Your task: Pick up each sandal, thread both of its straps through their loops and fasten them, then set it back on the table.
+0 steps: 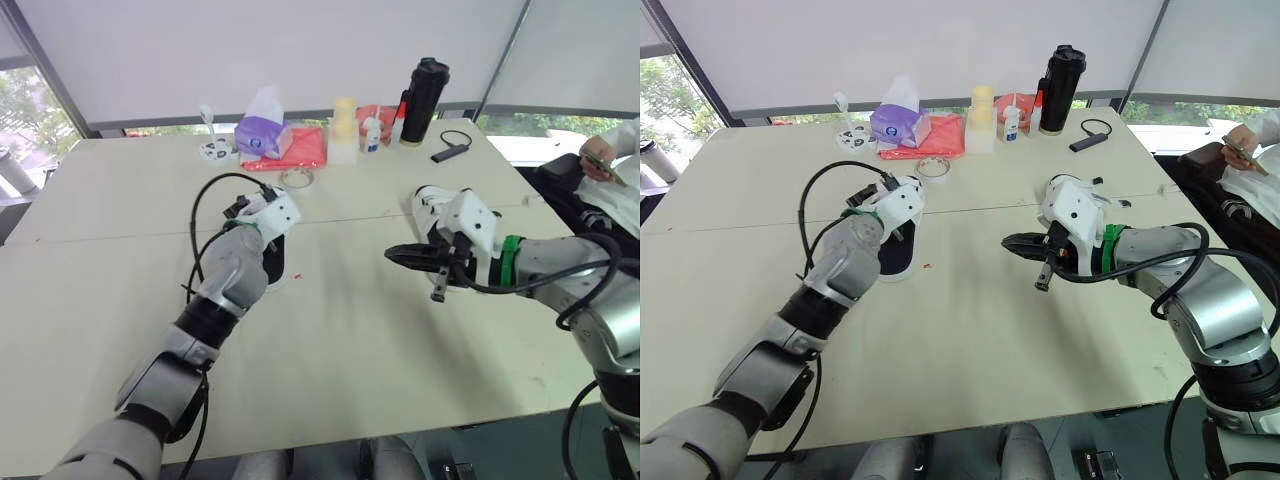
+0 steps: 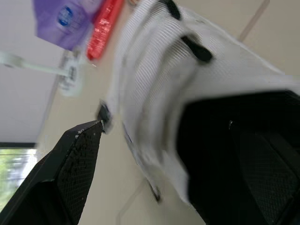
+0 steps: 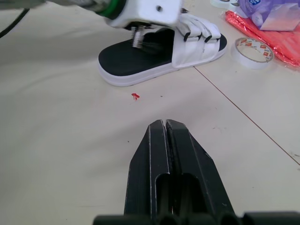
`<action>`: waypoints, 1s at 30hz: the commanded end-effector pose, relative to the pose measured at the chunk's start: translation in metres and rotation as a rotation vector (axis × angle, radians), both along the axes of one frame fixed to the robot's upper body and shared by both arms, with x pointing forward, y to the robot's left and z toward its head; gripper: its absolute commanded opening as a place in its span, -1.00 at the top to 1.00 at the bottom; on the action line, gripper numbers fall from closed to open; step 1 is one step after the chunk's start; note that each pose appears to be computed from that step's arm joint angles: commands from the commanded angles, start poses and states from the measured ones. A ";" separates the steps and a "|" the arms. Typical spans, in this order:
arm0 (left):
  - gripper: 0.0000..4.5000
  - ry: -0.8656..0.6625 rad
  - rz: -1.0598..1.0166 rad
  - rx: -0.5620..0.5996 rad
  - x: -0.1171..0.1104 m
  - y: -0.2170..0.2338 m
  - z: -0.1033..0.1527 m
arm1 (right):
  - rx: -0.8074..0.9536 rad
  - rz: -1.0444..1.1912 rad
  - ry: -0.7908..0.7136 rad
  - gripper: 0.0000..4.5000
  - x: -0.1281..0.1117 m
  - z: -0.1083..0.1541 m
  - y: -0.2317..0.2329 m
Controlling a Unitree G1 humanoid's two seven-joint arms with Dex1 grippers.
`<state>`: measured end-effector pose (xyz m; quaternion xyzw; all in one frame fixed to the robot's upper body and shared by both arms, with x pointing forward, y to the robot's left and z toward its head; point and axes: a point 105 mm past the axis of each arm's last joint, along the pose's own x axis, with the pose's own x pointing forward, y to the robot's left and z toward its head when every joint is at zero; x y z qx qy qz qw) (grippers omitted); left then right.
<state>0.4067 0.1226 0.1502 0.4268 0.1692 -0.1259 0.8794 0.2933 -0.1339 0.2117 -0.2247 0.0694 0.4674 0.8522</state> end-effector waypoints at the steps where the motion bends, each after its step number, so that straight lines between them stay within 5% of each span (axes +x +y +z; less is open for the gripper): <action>1: -0.99 0.144 -0.278 -0.374 -0.048 -0.036 0.011 | -0.015 0.012 -0.064 1.00 0.000 0.014 -0.002; 10: -0.99 0.175 -0.422 -0.739 -0.092 -0.008 0.035 | -0.034 0.035 -0.055 1.00 -0.002 0.010 -0.003; 17: -0.99 0.235 -0.662 -0.709 -0.139 0.001 0.042 | -0.043 0.025 -0.051 1.00 -0.006 0.011 -0.010; 30: -0.99 0.301 -0.705 -0.728 -0.164 0.032 0.057 | -0.074 -0.054 0.000 1.00 -0.022 0.011 -0.038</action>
